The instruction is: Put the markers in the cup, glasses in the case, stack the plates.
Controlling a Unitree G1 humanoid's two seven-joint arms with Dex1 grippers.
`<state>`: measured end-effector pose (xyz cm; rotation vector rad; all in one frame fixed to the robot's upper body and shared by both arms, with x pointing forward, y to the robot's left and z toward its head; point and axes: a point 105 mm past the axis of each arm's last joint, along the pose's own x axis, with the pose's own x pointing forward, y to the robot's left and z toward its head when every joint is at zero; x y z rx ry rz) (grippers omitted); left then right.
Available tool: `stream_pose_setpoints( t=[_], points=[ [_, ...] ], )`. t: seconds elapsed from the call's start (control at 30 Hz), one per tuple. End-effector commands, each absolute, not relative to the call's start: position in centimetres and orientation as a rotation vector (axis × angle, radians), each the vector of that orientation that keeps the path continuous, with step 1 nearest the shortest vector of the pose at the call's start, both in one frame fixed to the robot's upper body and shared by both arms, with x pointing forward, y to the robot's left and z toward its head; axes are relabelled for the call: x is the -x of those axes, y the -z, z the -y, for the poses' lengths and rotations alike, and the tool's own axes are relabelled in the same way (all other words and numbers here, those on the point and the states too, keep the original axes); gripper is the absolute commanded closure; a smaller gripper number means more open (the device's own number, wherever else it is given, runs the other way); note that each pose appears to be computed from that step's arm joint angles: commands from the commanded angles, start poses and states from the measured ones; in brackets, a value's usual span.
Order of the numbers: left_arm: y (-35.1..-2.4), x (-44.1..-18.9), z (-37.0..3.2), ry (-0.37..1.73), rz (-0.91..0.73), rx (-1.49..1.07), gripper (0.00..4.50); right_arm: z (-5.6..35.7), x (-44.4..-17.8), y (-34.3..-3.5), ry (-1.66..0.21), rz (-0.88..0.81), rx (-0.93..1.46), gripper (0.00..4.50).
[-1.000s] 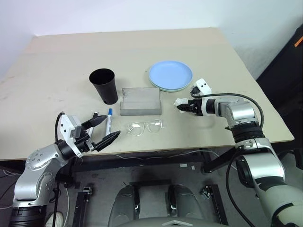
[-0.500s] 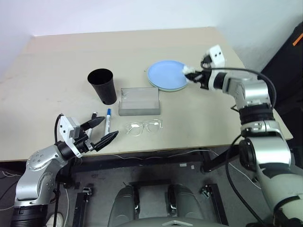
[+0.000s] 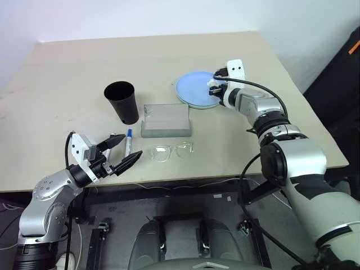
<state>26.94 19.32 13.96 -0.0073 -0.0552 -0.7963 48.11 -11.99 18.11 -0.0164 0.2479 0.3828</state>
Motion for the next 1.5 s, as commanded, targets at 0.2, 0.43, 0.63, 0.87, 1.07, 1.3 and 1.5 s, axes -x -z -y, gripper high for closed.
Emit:
stream_pose_setpoints(
  t=[0.2, 0.43, 0.63, 0.87, 1.07, 1.3, 1.5],
  points=[
    [-14.8, -26.4, -19.5, 0.787, 0.088, -0.018, 0.00, 10.9, -48.5, -21.3, -0.407, -0.157, 0.026, 1.49],
    [-14.5, -26.6, -19.6, 0.790, 0.085, -0.015, 0.00, 11.2, -48.4, -23.0, -0.449, -0.104, 0.087, 0.16],
    [-14.9, -26.7, -19.8, 0.788, 0.107, -0.010, 0.00, 9.5, -46.5, -24.1, -0.750, -0.103, 0.171, 0.16],
    [-15.2, -26.1, -21.4, 0.775, 0.079, -0.024, 0.00, 7.6, -41.7, -22.7, -1.104, -0.183, 0.318, 0.16],
    [-15.6, -24.6, -22.3, 0.802, 0.029, -0.037, 0.00, 5.6, -38.1, -21.1, -1.220, -0.233, 0.414, 0.16],
    [-15.2, -23.3, -23.0, 0.820, -0.027, -0.022, 0.00, 2.8, -34.1, -19.3, -1.312, -0.296, 0.539, 0.16],
    [-14.7, -23.0, -23.0, 0.835, -0.053, -0.006, 0.00, 1.7, -32.7, -17.7, -1.353, -0.359, 0.587, 0.16]
  ],
)
